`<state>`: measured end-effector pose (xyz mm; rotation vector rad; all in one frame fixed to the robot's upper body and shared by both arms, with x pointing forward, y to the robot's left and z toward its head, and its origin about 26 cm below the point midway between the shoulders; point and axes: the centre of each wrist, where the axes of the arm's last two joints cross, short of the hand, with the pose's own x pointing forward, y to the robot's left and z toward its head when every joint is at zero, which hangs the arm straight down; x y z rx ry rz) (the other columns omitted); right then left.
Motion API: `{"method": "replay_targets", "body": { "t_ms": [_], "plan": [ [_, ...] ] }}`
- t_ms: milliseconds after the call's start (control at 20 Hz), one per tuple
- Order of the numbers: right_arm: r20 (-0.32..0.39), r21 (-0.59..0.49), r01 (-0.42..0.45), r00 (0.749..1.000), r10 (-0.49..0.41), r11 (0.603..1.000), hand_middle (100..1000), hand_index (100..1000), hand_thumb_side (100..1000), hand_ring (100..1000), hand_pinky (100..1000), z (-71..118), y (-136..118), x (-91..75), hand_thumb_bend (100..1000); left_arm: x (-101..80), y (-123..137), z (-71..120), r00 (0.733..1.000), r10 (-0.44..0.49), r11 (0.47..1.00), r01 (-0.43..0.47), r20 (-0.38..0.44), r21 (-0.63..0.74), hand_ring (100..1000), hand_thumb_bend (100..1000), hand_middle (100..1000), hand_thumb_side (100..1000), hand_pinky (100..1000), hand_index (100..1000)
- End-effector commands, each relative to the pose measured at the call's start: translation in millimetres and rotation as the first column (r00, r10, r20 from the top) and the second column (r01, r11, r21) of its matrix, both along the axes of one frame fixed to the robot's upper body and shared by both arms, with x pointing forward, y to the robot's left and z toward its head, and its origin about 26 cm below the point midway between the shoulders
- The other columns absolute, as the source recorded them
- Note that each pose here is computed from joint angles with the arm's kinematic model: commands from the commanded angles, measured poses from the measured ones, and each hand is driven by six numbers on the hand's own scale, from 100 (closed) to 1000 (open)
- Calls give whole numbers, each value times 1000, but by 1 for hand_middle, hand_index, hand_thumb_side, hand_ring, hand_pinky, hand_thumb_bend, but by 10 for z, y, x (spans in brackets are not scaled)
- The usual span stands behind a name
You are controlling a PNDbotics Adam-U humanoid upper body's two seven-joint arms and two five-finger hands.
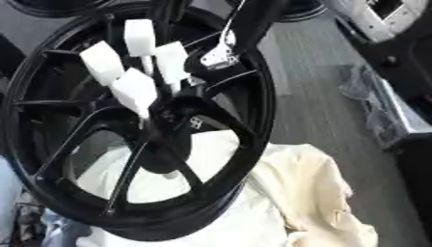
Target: Pull the pin out of the wheel hub.
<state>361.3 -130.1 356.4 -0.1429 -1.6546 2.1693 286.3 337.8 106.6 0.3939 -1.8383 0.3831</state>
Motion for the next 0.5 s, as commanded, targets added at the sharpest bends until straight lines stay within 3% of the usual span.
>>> {"method": "replay_targets", "body": {
  "t_ms": [50, 250, 500],
  "plan": [
    [18, -1, -8, 1000, 8, 1000, 781, 876, 259, 830, 911, 101, -4, -80, 404, -9, 49, 65, 1000, 9, 1000, -9, 15, 21, 806, 161, 681, 873, 783, 748],
    [8, -4, -12, 1000, 12, 1000, 773, 870, 247, 826, 910, 119, 16, -134, 429, -6, 35, 50, 1000, 3, 1000, -3, 11, 17, 806, 161, 681, 875, 783, 747],
    [10, 4, 2, 1000, -2, 1000, 754, 852, 251, 818, 901, 127, 41, -173, 387, -4, 32, 52, 1000, 3, 1000, -3, 13, 15, 806, 160, 680, 875, 783, 744]
  ]
}}
